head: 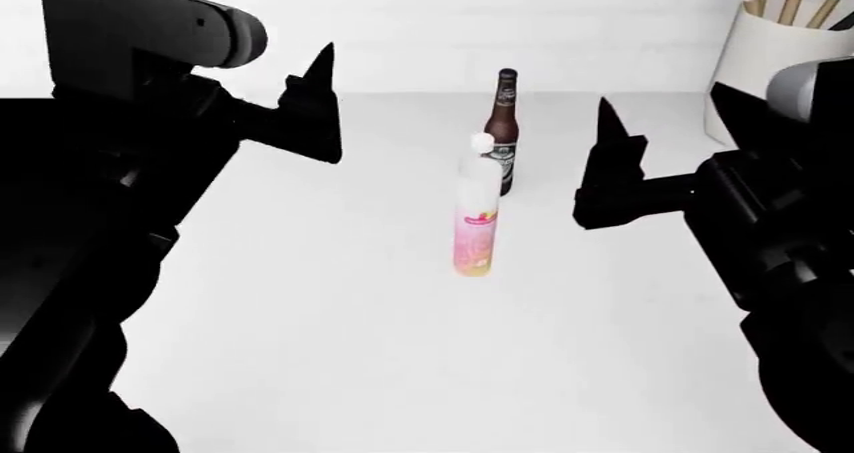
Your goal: Move the drinks to the dining counter.
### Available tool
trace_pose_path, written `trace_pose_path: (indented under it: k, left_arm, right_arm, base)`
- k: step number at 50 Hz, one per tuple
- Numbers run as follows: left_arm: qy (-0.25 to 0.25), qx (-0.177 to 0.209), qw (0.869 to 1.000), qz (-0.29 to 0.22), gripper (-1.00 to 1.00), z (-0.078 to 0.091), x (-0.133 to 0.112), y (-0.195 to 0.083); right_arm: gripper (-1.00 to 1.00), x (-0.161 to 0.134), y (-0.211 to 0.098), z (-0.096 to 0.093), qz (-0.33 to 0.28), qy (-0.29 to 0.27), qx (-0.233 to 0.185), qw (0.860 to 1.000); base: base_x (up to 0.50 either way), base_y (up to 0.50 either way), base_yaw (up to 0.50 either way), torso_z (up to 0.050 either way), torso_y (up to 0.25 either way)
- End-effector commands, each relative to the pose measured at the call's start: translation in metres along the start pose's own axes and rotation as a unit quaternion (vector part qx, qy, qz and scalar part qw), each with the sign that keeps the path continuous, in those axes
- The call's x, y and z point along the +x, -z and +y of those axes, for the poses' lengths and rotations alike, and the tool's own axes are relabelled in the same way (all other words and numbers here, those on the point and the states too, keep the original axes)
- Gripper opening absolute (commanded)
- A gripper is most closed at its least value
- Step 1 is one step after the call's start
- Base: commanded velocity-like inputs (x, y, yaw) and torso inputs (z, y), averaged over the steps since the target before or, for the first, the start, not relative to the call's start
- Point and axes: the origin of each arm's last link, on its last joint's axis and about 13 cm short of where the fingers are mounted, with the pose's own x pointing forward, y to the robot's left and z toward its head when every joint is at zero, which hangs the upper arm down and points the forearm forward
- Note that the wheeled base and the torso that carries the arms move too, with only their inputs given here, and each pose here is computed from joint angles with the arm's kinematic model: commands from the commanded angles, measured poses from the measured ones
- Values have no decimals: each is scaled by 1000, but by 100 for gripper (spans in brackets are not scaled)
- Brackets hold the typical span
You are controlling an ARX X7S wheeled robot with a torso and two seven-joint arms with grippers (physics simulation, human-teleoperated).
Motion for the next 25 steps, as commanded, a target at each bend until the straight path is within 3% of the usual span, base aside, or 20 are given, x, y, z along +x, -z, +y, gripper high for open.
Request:
trace_pose_path:
  k: [1,12,25]
  left_arm:
    - [100,7,985,141,100,-16,2,38]
    - [221,14,962,159,100,-25,-10,44]
    - [252,24,952,171,100,-29,-15,49]
  right_arm:
    - [100,-1,-3,-6,-4,9,-18,1000]
    - [100,0,-3,-6,-3,6,-19,1000]
    - [100,-1,-2,-6,-1,6,-19,1000]
  base:
    - [0,0,0,0,0]
    - [0,0,0,-7,0]
    - [0,0,0,-9,0]
